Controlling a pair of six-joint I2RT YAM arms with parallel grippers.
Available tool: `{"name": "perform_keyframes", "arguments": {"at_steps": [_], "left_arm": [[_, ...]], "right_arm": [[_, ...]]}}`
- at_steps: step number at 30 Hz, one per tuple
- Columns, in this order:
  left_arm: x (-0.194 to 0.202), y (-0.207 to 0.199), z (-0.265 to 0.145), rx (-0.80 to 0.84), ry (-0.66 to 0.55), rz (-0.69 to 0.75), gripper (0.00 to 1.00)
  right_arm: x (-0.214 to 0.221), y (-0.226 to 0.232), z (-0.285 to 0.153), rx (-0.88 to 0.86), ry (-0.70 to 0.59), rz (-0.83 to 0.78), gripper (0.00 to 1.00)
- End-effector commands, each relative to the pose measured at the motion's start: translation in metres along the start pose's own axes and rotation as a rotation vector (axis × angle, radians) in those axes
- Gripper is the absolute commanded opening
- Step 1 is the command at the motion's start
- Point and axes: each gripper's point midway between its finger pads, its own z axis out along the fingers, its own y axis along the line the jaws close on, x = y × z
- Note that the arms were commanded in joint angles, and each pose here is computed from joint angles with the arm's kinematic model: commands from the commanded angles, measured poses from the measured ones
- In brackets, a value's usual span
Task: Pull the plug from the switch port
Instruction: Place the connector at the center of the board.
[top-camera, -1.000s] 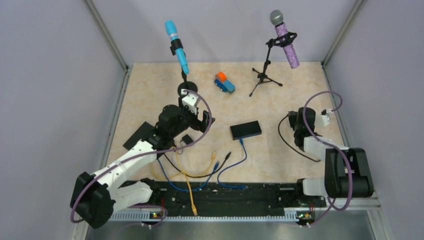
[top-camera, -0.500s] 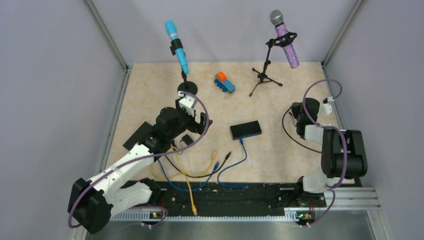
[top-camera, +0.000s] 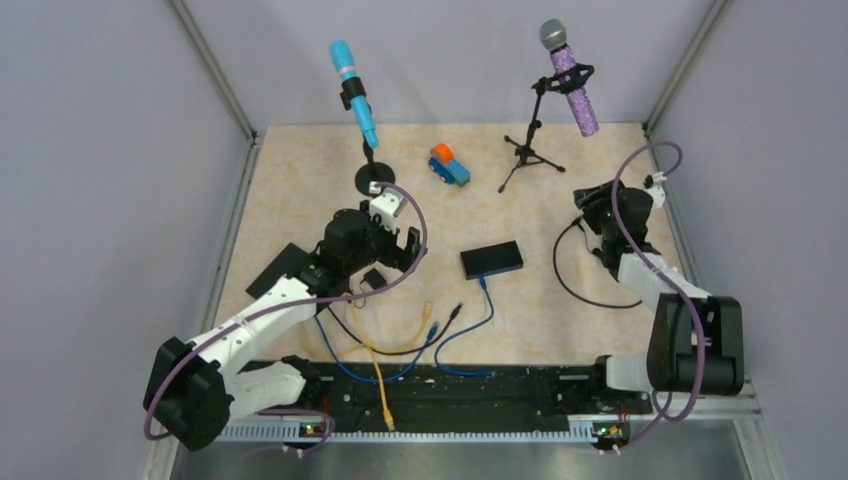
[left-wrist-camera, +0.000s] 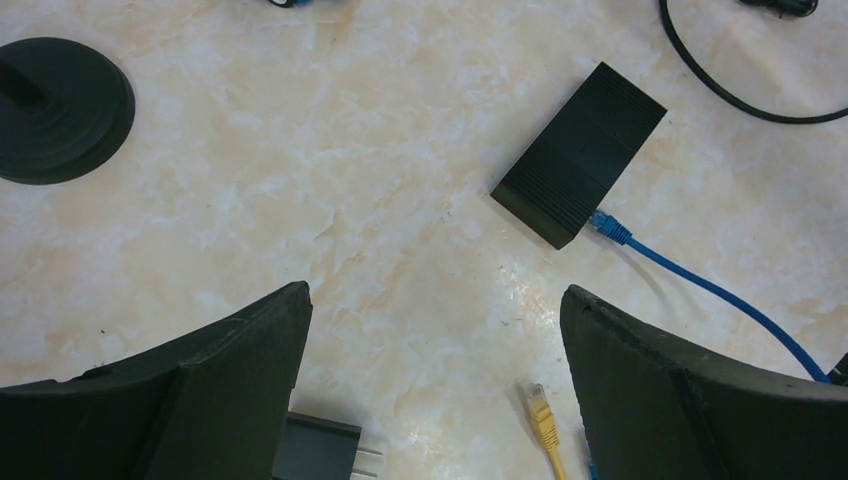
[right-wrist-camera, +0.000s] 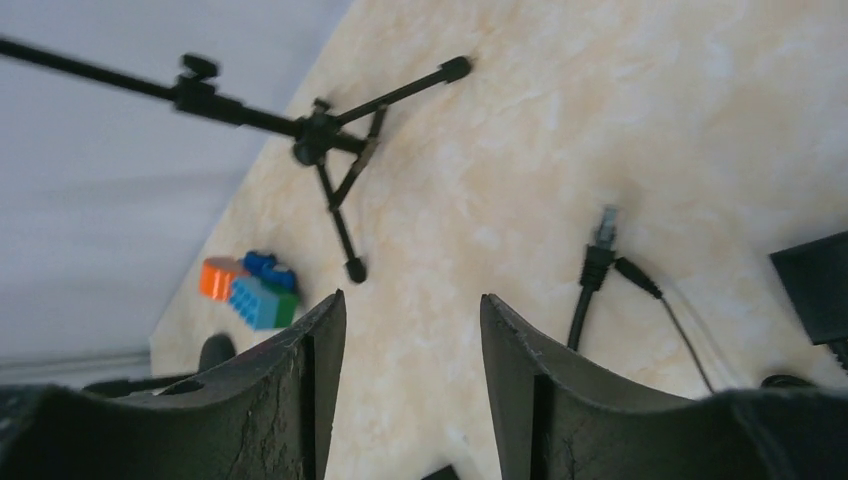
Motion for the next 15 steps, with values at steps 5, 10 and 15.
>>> {"name": "perform_keyframes", "arguments": {"at_steps": [5,10,15], "left_arm": [[-0.008,0.000,0.018,0.030,0.053,0.070,0.99],[0.003,-0.006,0.026,0.077,0.129,0.077,0.99],[0.011,-0.009,0.028,0.096,0.139,0.070,0.99]], "right_arm": [[0.094,0.047,-0.066,-0.231,0.375,-0.186,0.53],[0.166,0.044,-0.099,-0.300,0.585,-0.130,0.53],[0.206,0.040,-0.122,-0.332,0.696,-0.109,0.57]]}}
